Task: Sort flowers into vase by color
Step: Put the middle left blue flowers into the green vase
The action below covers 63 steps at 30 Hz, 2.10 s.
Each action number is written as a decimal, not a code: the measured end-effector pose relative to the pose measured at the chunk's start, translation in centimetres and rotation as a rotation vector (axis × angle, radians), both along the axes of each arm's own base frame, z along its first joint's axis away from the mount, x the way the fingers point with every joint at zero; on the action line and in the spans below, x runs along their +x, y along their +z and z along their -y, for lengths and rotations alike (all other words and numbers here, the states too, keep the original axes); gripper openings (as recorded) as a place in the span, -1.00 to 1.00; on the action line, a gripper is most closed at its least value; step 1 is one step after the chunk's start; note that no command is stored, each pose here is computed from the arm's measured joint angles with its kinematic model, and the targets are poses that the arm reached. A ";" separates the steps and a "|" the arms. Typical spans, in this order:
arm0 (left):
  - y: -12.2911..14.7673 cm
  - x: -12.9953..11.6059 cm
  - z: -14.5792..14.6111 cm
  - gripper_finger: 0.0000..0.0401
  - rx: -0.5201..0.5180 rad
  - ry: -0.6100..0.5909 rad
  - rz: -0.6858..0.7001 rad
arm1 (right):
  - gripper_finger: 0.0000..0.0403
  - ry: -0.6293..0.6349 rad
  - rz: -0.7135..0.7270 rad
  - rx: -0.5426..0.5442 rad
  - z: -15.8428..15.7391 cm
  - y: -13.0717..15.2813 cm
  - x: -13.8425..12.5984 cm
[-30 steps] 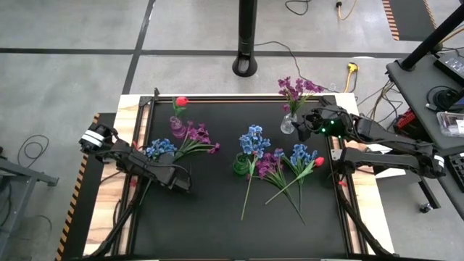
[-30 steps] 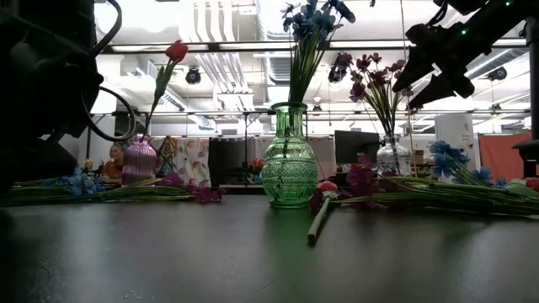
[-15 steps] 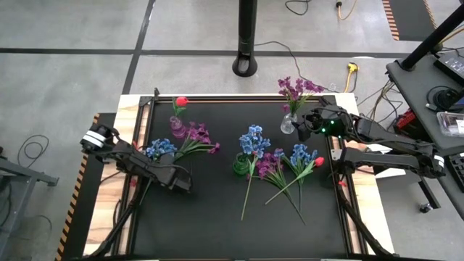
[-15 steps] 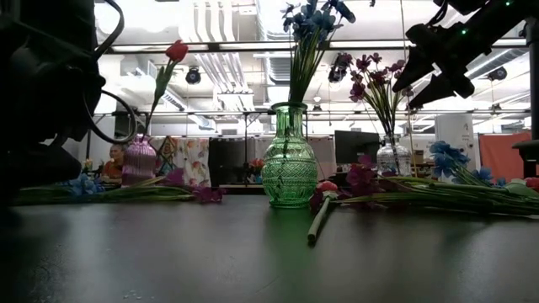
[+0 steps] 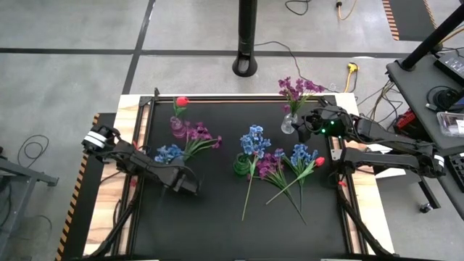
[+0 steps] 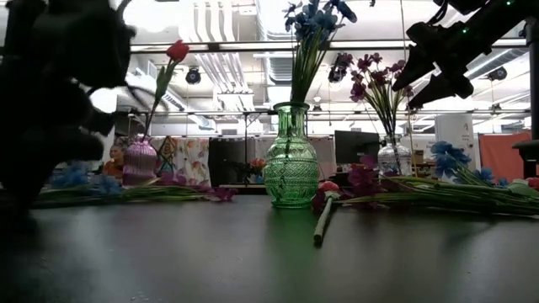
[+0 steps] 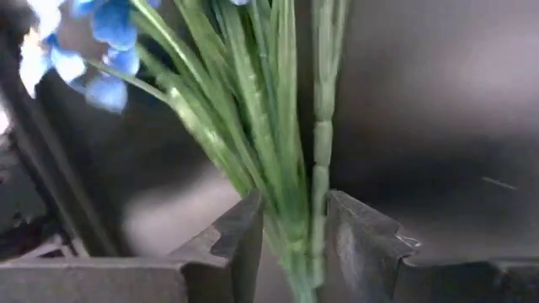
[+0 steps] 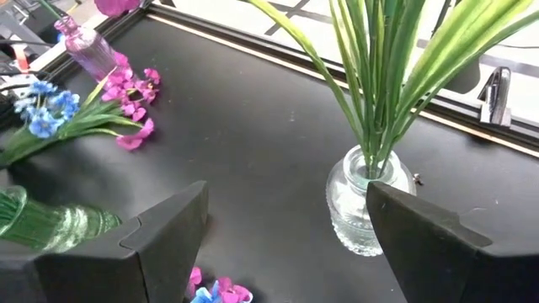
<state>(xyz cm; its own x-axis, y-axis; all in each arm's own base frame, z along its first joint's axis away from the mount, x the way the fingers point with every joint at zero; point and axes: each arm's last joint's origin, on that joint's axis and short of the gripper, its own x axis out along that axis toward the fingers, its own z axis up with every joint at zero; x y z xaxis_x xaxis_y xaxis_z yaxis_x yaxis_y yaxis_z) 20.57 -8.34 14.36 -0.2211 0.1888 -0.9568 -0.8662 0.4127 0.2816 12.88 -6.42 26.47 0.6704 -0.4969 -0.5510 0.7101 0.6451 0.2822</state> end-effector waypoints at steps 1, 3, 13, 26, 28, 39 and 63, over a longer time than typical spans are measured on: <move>0.4 0.3 0.1 -0.42 -0.006 -0.016 0.003 | 0.56 0.000 0.000 0.000 0.0 0.0 0.0; 1.0 0.6 0.2 -0.43 0.002 -0.026 0.001 | 0.55 0.000 0.000 0.000 0.0 0.0 0.0; 1.6 0.0 1.6 -0.29 -0.024 0.018 -0.029 | 0.55 0.001 -0.006 0.003 0.0 -0.1 0.0; 1.4 -0.2 3.8 -0.24 -0.066 0.035 0.061 | 0.55 -0.001 -0.005 0.004 0.0 -0.1 0.0; 1.3 -0.3 4.0 -0.26 -0.074 0.049 0.054 | 0.54 -0.001 -0.004 0.004 0.0 -0.1 0.0; 0.4 -0.8 4.0 -0.51 -0.143 0.071 0.021 | 0.52 0.021 0.002 0.018 -0.1 0.0 0.0; 3.9 -1.8 5.3 -1.00 -0.237 -0.053 -0.106 | 0.52 0.072 0.028 0.006 -0.5 0.3 -0.1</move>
<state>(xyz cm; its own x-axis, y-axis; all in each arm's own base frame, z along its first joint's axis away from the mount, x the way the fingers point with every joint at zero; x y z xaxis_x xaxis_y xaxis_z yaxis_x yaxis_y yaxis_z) 18.75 -13.68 18.24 -0.3180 -0.0236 -0.9478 -0.8127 0.5216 0.2597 12.74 -5.88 26.77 0.7194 -0.4434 -0.5347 0.6536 0.6925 0.3053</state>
